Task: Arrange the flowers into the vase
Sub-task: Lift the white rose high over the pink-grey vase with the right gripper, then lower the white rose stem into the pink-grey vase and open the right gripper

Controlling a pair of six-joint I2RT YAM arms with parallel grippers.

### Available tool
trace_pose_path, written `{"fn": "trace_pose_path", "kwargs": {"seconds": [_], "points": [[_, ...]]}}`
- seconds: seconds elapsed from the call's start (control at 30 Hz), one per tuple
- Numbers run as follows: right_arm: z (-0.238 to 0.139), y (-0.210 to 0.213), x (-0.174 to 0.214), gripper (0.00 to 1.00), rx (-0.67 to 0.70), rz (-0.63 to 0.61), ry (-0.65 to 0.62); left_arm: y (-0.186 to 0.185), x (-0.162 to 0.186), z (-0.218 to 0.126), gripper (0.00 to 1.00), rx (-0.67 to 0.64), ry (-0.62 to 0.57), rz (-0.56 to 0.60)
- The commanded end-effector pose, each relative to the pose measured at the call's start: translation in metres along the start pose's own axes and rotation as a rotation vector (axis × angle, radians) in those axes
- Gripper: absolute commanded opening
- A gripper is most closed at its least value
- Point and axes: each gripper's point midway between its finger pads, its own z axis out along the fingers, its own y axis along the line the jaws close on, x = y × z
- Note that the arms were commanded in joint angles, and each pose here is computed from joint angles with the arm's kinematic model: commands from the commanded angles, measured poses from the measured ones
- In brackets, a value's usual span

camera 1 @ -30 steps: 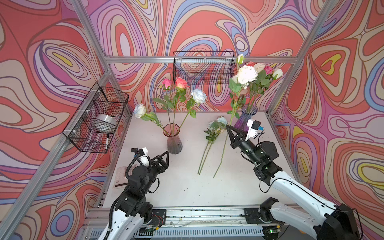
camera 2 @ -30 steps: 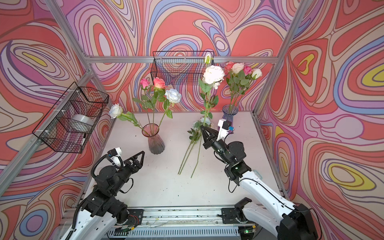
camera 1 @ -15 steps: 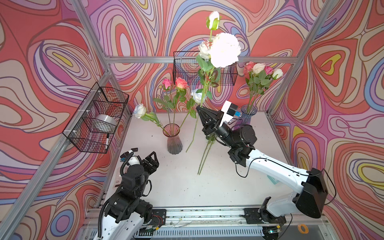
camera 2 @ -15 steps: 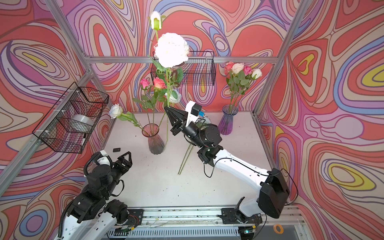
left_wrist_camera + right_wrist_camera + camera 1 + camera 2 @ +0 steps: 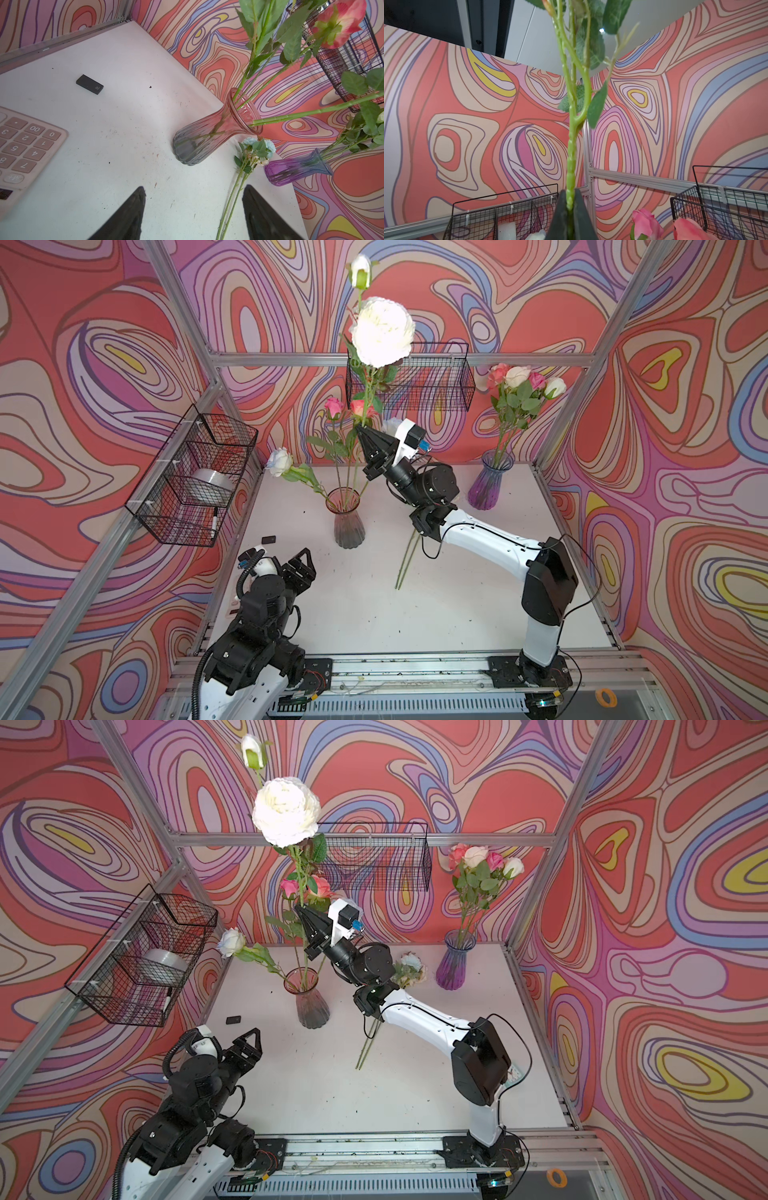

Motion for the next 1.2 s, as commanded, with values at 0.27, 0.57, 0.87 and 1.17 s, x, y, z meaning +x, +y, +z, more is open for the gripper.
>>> {"fn": "trace_pose_path", "kwargs": {"seconds": [0.27,0.57,0.87,1.17], "points": [[0.012,-0.011,0.062,0.0,0.031,-0.042,0.141,0.002,0.006,0.002,0.75,-0.008,0.023,0.026],[-0.01,-0.015,0.148,0.0,0.048,-0.002,0.409,0.006,0.009,0.006,0.75,-0.024,0.028,0.036],[-0.026,-0.027,0.183,0.11,0.119,0.027,0.474,0.005,0.013,0.01,0.75,-0.026,0.047,0.034],[-0.026,-0.018,0.186,0.24,0.099,0.033,0.5,0.004,0.013,0.011,0.75,-0.023,0.046,0.031]]}}
